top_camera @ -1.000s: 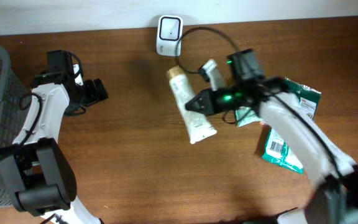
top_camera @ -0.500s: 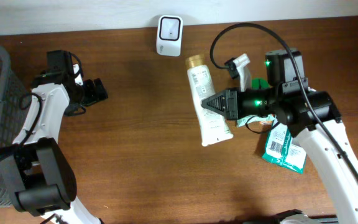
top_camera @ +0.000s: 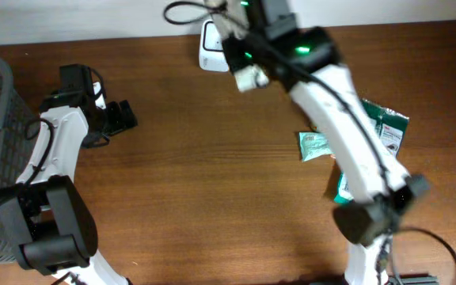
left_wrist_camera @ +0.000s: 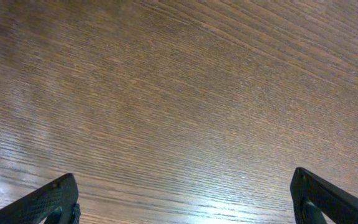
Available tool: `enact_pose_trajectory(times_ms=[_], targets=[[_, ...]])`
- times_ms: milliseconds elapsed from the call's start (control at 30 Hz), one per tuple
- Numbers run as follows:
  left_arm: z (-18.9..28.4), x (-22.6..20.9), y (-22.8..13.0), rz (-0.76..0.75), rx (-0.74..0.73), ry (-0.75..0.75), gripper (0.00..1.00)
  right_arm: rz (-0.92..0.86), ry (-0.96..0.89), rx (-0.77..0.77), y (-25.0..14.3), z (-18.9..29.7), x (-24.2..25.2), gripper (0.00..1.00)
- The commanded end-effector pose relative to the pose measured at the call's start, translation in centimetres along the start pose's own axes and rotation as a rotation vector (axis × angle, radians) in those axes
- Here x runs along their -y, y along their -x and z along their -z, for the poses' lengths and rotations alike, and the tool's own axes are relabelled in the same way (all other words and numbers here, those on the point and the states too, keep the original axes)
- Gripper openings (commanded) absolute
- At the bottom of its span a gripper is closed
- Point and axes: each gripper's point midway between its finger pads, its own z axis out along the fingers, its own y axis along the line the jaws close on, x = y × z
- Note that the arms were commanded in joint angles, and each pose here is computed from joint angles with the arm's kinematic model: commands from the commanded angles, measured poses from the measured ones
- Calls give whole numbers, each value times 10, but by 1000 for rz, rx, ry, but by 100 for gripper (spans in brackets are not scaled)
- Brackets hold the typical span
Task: Scan the item barcode
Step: 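Carry the tube with the right gripper and hold it over the scanner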
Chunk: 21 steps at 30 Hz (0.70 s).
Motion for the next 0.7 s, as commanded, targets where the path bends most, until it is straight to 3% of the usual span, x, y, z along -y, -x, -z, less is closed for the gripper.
enact_pose_trajectory(times_ms=[0, 133, 267, 400, 667], targets=[[-4, 0, -3, -3, -13, -7, 99, 147, -366, 12, 1, -45, 48, 4], [-4, 0, -3, -3, -13, -7, 99, 344, -498, 35, -6, -113, 58, 4], [-4, 0, -2, -3, -13, -7, 99, 437, -602, 50, -16, -150, 65, 4], [-4, 0, -2, -3, -13, -7, 99, 532, -608, 24, -30, -174, 62, 4], [-4, 0, -2, -3, -13, -7, 99, 542, -604, 3, -40, -182, 62, 4]])
